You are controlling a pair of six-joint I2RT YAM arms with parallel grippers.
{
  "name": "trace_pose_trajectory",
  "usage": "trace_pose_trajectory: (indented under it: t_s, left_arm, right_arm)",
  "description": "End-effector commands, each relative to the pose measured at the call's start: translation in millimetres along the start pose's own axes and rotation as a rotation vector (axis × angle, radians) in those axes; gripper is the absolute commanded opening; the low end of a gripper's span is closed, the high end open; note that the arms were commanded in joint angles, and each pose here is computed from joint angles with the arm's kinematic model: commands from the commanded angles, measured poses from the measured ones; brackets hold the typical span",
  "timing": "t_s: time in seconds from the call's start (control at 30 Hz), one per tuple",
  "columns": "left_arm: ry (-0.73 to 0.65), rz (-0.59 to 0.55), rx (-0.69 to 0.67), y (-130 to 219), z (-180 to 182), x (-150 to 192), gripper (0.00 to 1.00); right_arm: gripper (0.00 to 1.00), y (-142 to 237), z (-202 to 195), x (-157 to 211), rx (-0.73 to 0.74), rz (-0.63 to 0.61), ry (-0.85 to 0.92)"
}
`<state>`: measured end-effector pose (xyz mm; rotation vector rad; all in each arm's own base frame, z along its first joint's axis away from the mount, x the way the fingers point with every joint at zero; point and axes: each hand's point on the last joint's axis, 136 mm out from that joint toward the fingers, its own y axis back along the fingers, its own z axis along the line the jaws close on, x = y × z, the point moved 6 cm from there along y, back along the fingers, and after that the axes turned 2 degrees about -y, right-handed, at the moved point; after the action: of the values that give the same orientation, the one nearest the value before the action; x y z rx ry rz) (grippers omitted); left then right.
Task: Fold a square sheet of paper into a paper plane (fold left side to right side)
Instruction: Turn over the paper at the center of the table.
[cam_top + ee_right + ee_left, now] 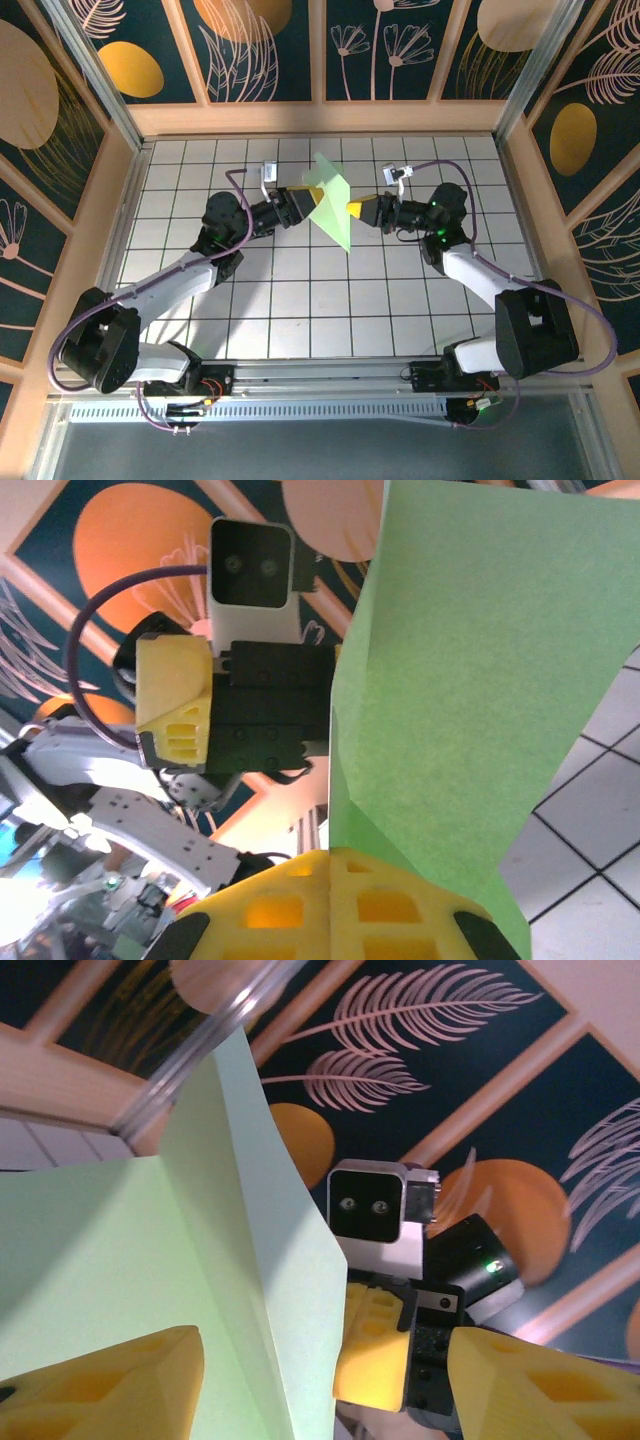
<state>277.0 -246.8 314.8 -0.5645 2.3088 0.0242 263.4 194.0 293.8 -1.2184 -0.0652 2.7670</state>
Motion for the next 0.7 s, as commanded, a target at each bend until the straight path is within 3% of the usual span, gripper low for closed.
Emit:
trace_pose_trajectory:
  t_s: [0.0, 0.33, 0.67]
  left_arm:
    - [-0.028, 0.013, 0.124, -5.5, -20.3, -5.7, 0.63]
    - [-0.007, 0.035, 0.11, -9.9, -13.0, 0.4, 0.53]
    - [-0.008, 0.045, 0.032, -10.8, -0.1, 4.7, 0.48]
  right_arm:
    - [0.0, -2.9, 17.0, -1.5, -0.087, 0.012, 0.036]
    - [0.0, -7.6, 9.7, -0.8, -0.208, -0.013, -0.039]
    - [0.0, -14.7, 2.5, 1.3, -0.124, 0.018, -0.023]
